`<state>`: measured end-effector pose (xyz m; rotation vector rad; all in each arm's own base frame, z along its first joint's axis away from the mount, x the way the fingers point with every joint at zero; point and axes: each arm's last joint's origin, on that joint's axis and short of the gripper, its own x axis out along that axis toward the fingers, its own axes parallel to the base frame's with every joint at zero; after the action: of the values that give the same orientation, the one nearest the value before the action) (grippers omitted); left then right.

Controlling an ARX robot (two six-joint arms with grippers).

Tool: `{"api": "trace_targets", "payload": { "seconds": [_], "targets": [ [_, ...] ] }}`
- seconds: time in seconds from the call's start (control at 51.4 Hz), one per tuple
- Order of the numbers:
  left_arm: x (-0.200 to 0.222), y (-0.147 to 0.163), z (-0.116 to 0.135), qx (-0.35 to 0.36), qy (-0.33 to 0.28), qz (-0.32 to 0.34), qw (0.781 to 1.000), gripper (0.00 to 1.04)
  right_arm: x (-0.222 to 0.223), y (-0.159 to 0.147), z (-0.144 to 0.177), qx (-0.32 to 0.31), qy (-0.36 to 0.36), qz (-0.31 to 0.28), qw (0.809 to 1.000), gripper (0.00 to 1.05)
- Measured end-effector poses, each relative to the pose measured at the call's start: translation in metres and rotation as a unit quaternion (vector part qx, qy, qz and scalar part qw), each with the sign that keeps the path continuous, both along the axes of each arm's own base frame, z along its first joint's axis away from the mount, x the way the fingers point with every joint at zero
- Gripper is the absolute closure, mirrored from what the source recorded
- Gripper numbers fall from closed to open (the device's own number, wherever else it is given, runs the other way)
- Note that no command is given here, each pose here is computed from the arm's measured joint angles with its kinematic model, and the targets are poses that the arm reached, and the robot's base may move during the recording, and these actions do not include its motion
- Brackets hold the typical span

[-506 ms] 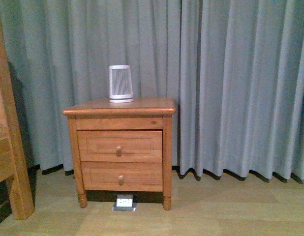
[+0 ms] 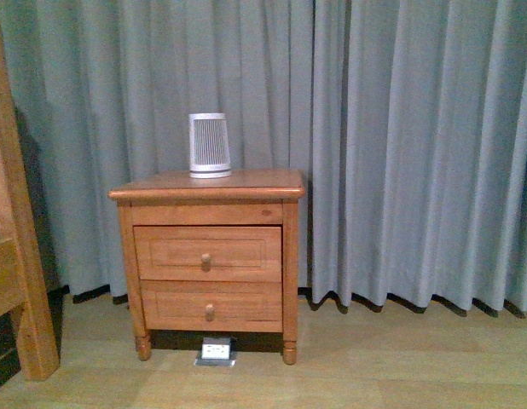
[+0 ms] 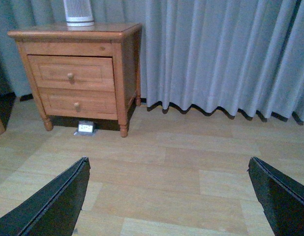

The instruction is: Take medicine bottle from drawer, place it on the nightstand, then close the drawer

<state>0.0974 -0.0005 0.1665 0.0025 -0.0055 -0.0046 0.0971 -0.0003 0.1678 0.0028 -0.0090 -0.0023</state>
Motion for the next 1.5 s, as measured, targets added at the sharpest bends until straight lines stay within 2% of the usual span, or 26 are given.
{"api": "trace_targets", "payload": {
  "seconds": [1.498],
  "targets": [
    [0.0000,0.0000,0.0000,0.000,0.000,0.000,1.000,0.07,0.0000,0.0000,0.0000,0.000,0.000,0.000,1.000,0.07]
  ]
}}
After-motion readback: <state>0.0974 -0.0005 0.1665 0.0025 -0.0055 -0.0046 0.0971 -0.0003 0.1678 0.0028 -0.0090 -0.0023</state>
